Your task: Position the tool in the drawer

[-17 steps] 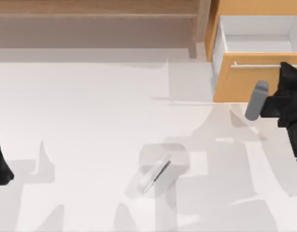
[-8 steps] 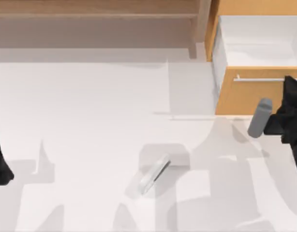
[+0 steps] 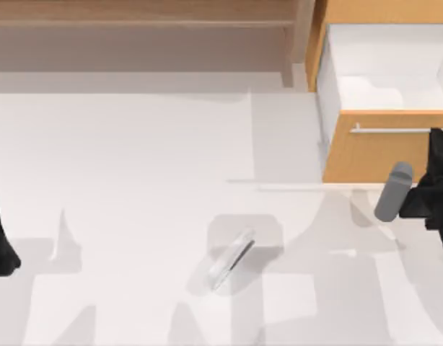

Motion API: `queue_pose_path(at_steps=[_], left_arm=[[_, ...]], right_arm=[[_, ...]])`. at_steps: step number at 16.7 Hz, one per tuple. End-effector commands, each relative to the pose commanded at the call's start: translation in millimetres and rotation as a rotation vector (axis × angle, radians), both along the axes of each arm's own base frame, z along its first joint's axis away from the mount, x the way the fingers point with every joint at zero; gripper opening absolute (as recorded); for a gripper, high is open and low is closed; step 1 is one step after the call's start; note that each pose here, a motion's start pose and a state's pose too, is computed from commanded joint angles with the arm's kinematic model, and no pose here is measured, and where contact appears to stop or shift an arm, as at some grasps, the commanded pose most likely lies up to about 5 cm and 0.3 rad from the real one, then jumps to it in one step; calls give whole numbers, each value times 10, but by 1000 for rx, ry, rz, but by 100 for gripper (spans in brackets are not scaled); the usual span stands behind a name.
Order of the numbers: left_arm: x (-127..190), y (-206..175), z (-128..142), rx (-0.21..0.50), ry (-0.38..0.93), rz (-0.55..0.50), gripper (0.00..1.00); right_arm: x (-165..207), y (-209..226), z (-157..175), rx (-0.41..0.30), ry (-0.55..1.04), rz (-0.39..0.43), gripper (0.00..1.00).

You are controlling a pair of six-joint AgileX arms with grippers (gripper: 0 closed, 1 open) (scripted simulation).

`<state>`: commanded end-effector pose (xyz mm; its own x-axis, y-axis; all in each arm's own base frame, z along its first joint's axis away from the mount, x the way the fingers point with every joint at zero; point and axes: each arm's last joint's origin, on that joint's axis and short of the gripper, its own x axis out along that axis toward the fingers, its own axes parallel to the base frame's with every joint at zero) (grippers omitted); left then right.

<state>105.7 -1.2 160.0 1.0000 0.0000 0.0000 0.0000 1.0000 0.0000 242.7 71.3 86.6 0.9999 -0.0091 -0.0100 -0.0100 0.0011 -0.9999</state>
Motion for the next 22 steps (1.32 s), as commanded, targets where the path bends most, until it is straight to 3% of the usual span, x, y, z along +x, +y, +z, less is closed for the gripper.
queue_pose_path(at_steps=[13, 22], left_arm=[[0, 0, 0, 0, 0, 0, 100], [0, 0, 0, 0, 0, 0, 100]], right_arm=[[0, 0, 0, 0, 0, 0, 98], [5, 0, 2, 1, -2, 0, 100]])
